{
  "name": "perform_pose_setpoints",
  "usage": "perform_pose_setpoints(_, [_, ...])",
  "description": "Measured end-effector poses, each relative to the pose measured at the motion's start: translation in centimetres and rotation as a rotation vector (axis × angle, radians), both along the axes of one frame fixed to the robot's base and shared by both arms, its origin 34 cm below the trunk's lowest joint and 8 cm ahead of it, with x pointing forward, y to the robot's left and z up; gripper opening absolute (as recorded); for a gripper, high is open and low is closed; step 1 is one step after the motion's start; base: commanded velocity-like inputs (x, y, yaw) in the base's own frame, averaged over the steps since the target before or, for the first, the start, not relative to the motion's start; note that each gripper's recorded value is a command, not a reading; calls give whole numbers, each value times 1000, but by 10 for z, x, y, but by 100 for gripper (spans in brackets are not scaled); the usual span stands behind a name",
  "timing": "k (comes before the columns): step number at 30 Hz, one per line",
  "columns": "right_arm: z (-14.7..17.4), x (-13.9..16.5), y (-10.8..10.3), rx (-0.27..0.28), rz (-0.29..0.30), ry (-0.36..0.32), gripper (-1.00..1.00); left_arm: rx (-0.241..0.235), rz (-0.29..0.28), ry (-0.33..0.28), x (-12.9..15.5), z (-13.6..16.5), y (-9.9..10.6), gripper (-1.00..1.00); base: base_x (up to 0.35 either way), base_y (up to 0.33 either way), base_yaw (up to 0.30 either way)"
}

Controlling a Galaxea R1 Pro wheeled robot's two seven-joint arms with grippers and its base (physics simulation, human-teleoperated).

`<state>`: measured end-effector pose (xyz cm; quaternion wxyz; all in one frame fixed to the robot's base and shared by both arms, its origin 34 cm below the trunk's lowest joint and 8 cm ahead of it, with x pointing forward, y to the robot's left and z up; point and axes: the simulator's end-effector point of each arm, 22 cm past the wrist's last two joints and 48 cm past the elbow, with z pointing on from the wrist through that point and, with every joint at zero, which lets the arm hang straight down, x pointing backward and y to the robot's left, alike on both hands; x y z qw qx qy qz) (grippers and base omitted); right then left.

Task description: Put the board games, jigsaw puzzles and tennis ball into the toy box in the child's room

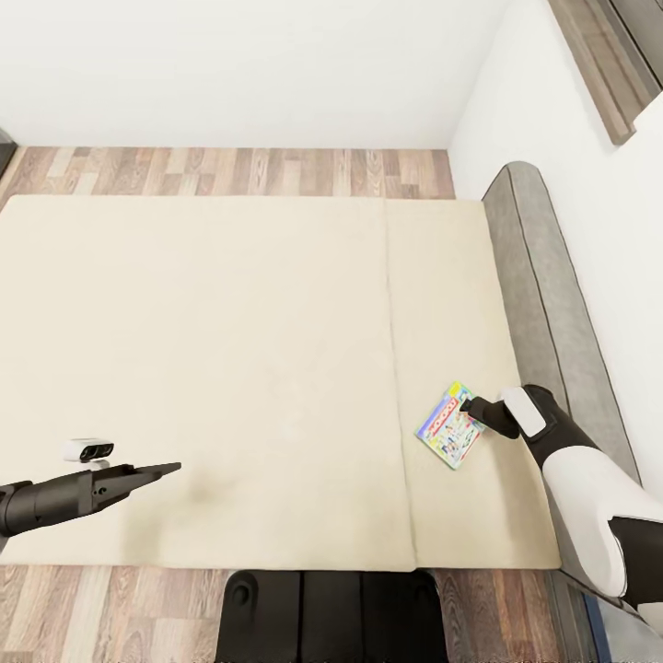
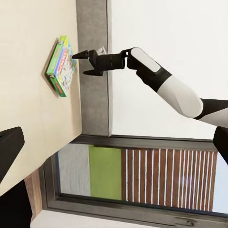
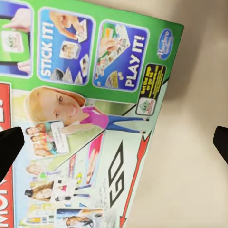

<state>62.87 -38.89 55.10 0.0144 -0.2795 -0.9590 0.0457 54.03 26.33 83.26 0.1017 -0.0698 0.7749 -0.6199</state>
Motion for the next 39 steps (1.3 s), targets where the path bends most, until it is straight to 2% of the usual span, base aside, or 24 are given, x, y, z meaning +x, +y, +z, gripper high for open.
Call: perform_pose_setpoints(39, [-15,-6,4,15,4,38,100,-1,0,40,-8,-17,0,100,0,0,0])
